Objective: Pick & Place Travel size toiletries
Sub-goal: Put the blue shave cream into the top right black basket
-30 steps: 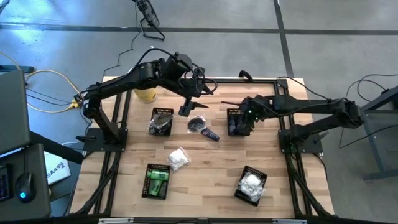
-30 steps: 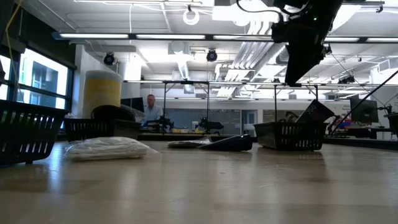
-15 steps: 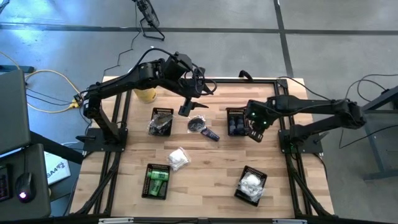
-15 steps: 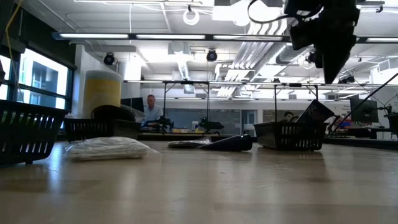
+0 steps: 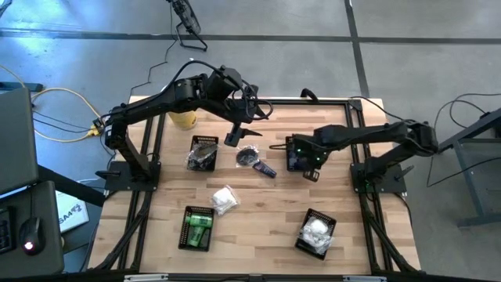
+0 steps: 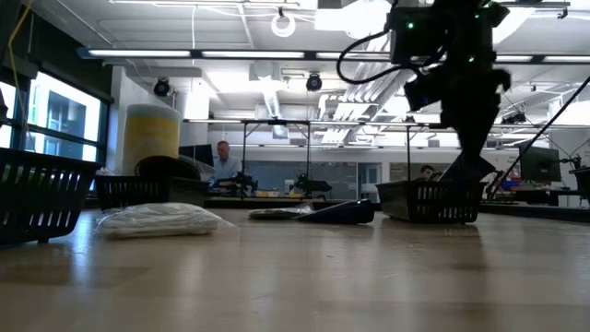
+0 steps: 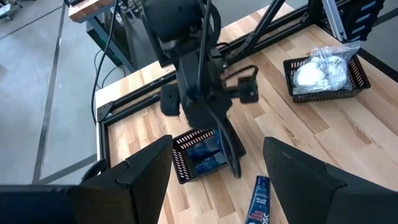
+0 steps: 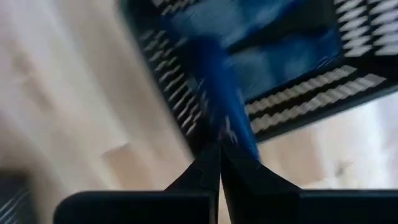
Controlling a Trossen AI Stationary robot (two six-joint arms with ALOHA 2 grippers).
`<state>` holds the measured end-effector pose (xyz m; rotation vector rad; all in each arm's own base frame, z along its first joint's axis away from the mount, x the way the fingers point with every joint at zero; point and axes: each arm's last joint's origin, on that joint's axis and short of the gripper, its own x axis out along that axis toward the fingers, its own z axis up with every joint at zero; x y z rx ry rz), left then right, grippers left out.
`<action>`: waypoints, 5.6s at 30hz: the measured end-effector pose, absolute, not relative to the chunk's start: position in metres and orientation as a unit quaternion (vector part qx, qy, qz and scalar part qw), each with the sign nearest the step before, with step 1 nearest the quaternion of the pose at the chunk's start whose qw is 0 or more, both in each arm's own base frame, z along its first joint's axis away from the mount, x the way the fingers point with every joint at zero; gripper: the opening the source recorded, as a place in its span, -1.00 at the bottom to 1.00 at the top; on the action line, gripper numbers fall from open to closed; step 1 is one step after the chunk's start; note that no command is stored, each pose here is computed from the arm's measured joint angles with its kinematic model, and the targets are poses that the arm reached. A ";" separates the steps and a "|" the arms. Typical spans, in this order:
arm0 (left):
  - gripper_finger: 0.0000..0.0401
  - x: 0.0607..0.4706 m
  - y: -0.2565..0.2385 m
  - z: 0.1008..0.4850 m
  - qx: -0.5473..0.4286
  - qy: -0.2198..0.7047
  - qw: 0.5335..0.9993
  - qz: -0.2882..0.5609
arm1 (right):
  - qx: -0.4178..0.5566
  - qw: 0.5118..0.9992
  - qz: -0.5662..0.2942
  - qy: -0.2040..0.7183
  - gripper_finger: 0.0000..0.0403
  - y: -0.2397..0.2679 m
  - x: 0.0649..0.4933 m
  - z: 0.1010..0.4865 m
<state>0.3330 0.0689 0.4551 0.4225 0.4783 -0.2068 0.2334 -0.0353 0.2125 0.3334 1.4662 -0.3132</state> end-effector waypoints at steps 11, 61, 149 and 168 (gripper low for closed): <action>0.22 0.332 0.069 0.454 0.204 0.243 0.942 -0.104 | 0.035 0.748 -0.308 0.587 -0.98 -0.050 0.248 0.211; 0.22 0.332 0.069 0.453 0.216 0.243 0.939 -0.108 | 0.445 0.728 -0.438 0.282 -0.98 0.025 0.135 0.191; 0.22 0.332 0.069 0.453 0.220 0.244 0.938 -0.109 | 0.367 0.838 -0.393 0.090 -0.98 0.027 0.167 0.197; 0.22 0.332 0.069 0.453 0.217 0.244 0.939 -0.110 | -0.031 0.902 -0.350 0.251 -0.98 0.028 0.173 0.188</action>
